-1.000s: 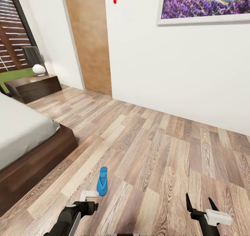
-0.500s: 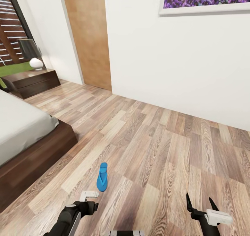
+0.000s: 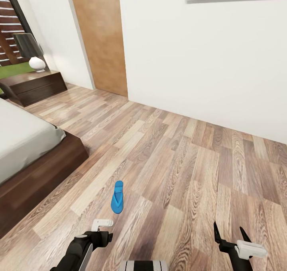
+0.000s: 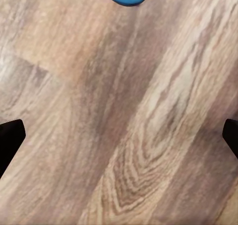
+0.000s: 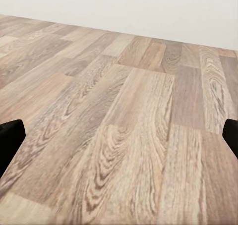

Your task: In the bedroom, move the book from the bed onto either nightstand, and place the two sandals side by side next to the bed.

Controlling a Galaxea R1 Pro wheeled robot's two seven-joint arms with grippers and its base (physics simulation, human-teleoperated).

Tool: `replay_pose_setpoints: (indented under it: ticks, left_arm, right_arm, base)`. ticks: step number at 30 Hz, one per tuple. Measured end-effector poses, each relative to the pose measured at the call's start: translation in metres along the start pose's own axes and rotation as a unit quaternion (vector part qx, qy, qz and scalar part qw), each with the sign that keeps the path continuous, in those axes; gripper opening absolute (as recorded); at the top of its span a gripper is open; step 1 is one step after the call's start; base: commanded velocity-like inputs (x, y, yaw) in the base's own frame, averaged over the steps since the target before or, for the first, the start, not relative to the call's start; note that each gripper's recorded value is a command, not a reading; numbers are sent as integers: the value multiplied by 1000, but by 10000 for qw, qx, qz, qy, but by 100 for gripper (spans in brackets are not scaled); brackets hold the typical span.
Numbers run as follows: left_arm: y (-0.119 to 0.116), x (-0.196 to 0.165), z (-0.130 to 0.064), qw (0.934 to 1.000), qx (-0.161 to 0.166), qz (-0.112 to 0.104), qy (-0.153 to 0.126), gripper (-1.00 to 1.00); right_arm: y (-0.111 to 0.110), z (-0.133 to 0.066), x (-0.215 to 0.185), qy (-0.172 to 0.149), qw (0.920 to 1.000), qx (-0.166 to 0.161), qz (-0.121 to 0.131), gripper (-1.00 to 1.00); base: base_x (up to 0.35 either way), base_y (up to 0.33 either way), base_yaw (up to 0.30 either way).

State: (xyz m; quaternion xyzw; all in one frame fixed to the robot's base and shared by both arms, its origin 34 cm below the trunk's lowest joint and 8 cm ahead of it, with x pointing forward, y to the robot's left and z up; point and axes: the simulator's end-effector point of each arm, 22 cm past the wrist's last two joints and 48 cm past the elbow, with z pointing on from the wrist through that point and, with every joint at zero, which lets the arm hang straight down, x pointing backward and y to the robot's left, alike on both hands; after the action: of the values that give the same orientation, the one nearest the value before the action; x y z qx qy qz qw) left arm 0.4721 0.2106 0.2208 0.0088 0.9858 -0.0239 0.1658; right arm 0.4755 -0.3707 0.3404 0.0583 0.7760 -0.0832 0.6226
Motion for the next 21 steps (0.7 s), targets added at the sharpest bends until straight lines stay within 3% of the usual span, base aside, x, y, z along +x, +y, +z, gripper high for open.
replay_pose_setpoints:
  ticks: [21]
  left_arm:
    - [0,-1,0,10000,-4,6,-15,100]
  right_arm:
    - [1,0,0,0,10000,1,8,100]
  base:
    - [76,-16,0]
